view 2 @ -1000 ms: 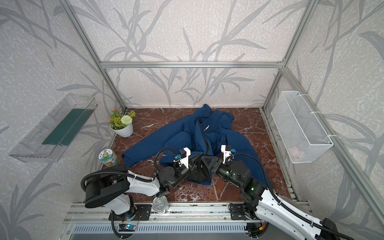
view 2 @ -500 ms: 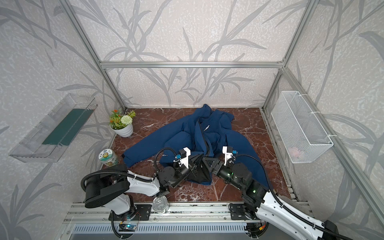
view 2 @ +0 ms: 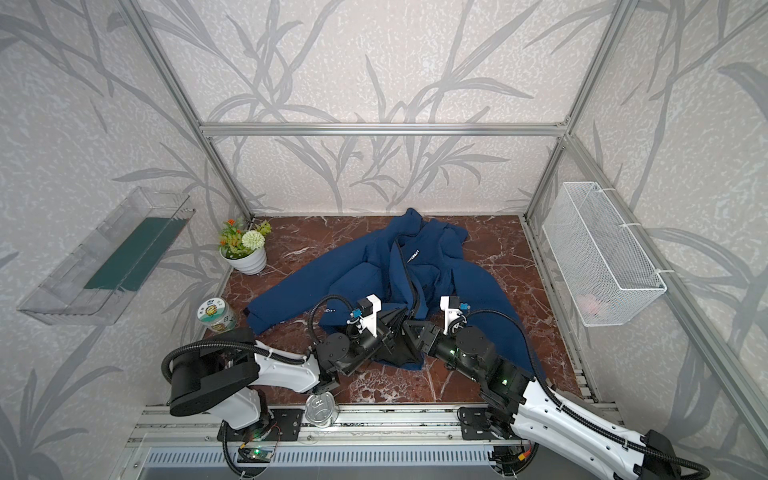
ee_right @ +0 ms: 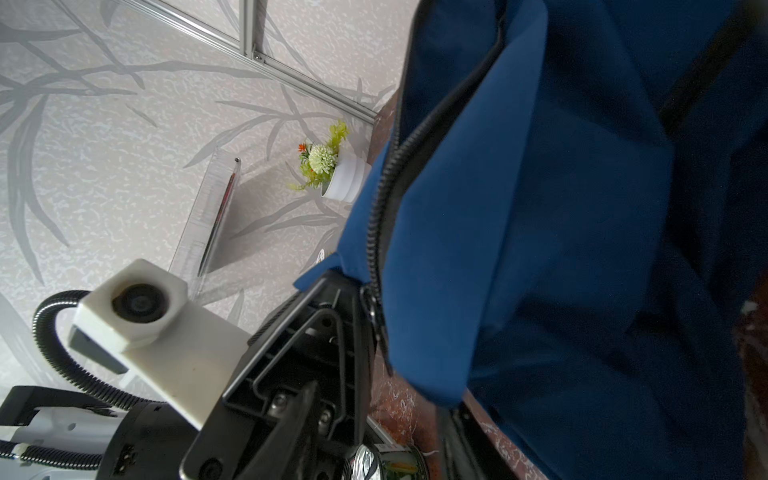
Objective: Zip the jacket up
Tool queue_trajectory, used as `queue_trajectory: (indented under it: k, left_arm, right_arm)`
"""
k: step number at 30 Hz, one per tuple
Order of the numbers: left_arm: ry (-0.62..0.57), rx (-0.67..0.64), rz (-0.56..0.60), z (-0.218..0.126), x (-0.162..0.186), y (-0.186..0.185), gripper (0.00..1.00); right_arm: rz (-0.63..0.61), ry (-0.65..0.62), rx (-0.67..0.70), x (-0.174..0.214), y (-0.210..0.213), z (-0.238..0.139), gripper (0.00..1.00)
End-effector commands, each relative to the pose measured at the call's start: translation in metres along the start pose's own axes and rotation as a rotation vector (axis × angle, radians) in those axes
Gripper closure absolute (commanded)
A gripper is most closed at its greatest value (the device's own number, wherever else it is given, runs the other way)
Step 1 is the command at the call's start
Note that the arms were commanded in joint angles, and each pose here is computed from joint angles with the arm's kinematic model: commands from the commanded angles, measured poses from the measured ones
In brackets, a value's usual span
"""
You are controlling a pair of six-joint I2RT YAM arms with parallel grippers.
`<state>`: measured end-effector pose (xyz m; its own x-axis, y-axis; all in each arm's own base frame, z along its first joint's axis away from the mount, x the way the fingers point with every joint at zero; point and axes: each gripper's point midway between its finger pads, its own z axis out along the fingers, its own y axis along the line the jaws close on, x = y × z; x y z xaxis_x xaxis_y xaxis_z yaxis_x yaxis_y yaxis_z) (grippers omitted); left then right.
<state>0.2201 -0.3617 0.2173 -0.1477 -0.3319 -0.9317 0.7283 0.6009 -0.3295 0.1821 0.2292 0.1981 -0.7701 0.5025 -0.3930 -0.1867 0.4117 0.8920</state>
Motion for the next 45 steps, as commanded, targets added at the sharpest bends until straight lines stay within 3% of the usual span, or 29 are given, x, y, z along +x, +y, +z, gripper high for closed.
queue_trajectory:
  k: [1,6,17,34,45]
  left_arm:
    - [-0.051,0.014,-0.012,-0.003,-0.017,-0.005,1.00]
    - [-0.052,0.015,-0.010,-0.003,-0.017,-0.006,1.00]
    - [-0.050,0.014,-0.008,-0.004,-0.017,-0.005,1.00]
    - [-0.050,0.016,-0.010,-0.005,-0.017,-0.005,1.00]
    - [-0.052,0.018,-0.009,-0.005,-0.018,-0.006,1.00]
  right_arm:
    - [-0.017,-0.041,-0.064,-0.010,0.022,-0.002,0.58]
    - [-0.024,-0.066,-0.063,-0.013,0.022,-0.004,0.63]
    - [-0.018,-0.084,-0.071,-0.014,0.022,0.001,0.65]
    - [-0.015,-0.106,-0.059,-0.017,0.016,0.006,0.76]
    - [-0.005,-0.115,-0.034,-0.017,0.010,0.010,0.77]
